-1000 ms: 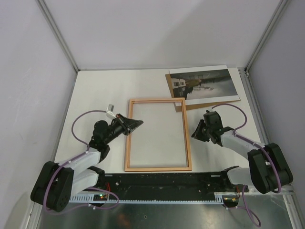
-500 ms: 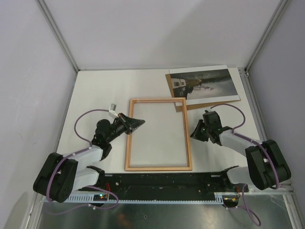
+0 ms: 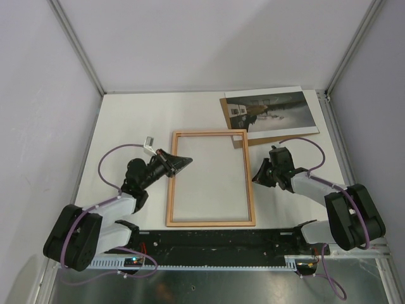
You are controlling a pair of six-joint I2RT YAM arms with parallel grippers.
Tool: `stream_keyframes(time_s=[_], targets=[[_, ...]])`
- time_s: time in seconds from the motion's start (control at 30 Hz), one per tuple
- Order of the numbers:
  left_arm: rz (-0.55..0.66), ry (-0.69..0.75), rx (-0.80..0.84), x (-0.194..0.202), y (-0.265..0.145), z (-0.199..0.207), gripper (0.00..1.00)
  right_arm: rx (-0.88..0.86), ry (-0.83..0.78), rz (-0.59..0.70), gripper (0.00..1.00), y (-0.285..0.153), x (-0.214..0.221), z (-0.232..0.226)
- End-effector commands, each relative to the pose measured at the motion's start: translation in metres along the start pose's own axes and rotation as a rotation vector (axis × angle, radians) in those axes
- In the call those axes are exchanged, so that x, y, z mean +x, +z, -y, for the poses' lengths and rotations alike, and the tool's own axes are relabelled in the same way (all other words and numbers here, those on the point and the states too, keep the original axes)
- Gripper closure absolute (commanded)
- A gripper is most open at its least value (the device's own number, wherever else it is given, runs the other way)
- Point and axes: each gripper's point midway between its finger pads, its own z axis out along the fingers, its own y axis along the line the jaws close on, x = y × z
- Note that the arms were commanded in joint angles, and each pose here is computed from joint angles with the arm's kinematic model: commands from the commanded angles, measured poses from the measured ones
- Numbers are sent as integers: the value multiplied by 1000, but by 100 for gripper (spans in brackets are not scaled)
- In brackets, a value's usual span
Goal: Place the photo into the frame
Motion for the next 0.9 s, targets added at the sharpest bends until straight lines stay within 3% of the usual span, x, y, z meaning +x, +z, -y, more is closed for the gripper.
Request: stream_keyframes(time_s=[0.0, 0.87], targets=[[36, 41, 103, -8, -2, 31, 100, 8, -6, 4, 81, 2, -1, 4], [38, 49, 67, -11, 6, 21, 100, 13, -10, 1, 84, 2, -1, 5]])
